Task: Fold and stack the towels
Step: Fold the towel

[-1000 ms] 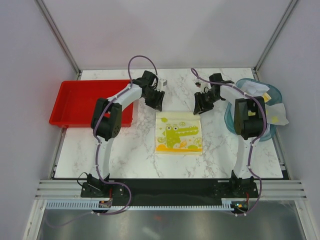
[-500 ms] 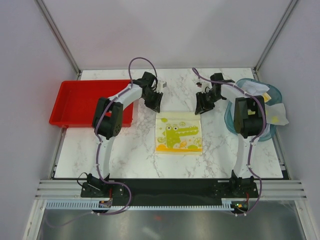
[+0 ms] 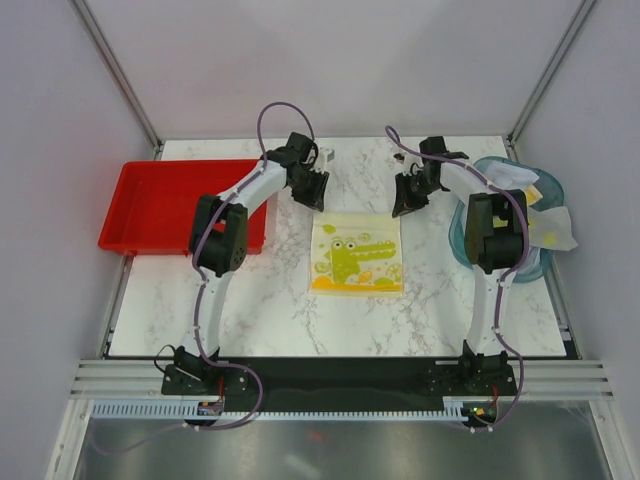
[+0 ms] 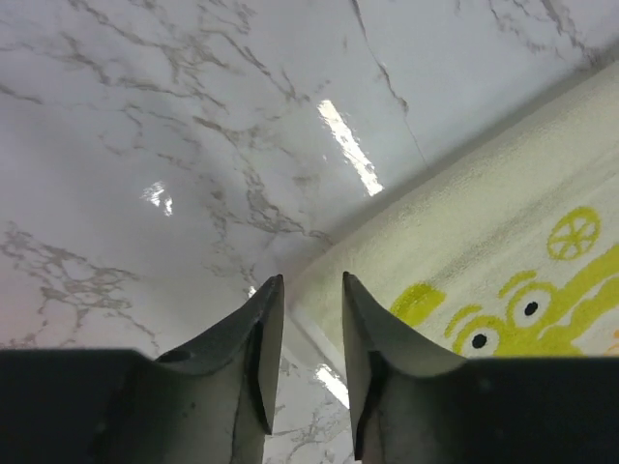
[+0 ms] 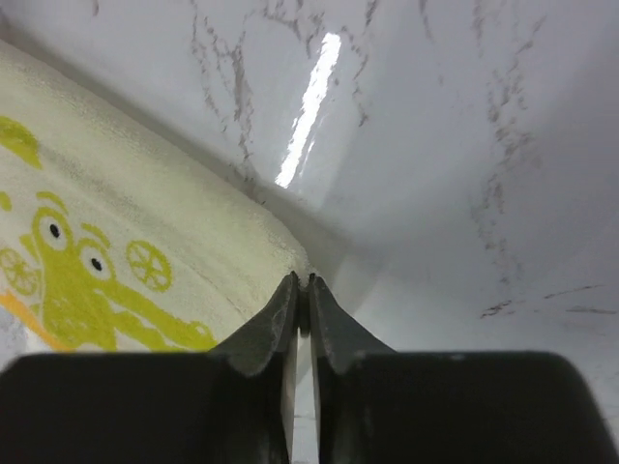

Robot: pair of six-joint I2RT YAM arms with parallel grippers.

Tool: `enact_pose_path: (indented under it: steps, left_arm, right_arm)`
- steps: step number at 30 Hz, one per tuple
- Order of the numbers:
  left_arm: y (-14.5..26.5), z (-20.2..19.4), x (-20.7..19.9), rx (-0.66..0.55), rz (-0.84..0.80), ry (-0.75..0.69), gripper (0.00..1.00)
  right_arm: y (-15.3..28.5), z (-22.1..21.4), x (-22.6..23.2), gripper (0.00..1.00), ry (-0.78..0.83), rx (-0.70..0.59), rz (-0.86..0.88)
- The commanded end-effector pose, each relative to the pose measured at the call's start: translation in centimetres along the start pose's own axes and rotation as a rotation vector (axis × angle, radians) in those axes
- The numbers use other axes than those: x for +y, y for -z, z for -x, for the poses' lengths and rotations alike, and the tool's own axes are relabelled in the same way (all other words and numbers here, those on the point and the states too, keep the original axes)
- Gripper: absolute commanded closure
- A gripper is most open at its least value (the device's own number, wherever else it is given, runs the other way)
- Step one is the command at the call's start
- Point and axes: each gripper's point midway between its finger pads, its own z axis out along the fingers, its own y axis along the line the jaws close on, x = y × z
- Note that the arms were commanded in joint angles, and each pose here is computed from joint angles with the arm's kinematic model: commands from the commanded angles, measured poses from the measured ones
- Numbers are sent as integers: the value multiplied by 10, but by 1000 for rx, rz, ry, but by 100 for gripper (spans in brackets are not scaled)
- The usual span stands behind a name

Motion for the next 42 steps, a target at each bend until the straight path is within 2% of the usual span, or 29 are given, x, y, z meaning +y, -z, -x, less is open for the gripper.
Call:
enact_pose_path:
  steps: [1, 2, 3, 5, 7, 8, 10, 11, 13, 14, 16, 18, 19, 20, 23, 25, 33, 42]
  left_arm:
    - [15, 29, 14, -78, 111, 61, 57]
    - [22, 32, 15, -90, 129, 72, 53]
    - [41, 42, 15, -131, 166, 87, 50]
    - [62, 49, 16, -169, 217, 111, 33]
    - [102, 60, 11, -243, 266, 141, 32]
    - [105, 49, 8, -230, 270, 167, 33]
    - [124, 32, -19, -236, 243, 219, 38]
    - [126, 20, -27, -222, 248, 231, 40]
    - [142, -1, -55, -234, 274, 219, 43]
    - [131, -34, -55, -174, 298, 237, 47]
    - [119, -77, -83, -104, 210, 263, 52]
    - [108, -93, -100, -93, 160, 290, 56]
    - [99, -120, -101, -33, 168, 280, 57]
    - [94, -120, -107, -48, 149, 310, 61]
    - [80, -141, -118, -8, 127, 352, 64]
    - [74, -148, -126, 8, 112, 349, 63]
    - [59, -157, -115, 15, 178, 366, 63]
    - [48, -170, -111, 48, 193, 380, 69]
  right_arm:
    - [10, 35, -17, 80, -33, -94, -133]
    - [17, 39, -16, 77, -73, -111, -152]
    - [24, 42, -15, 67, -90, -128, -173]
    - [53, 54, -14, 57, -170, -205, -265]
    - [83, 62, -2, 44, -211, -279, -296]
    - [87, 52, -4, 42, -246, -278, -329]
    - [108, 46, 14, 43, -319, -329, -347]
    - [101, 22, 13, 44, -356, -289, -385]
    - [113, 4, 29, 50, -426, -316, -388]
    - [98, -26, 37, 52, -439, -257, -405]
    - [101, -48, 45, 53, -469, -275, -452]
    - [80, -91, 54, 55, -467, -196, -472]
    - [82, -99, 58, 55, -490, -216, -479]
    - [70, -121, 60, 57, -486, -189, -480]
    - [64, -143, 62, 59, -511, -207, -468]
    - [63, -147, 63, 60, -504, -221, -461]
    - [47, -160, 59, 60, -493, -217, -474]
    - [36, -171, 52, 64, -494, -204, -497]
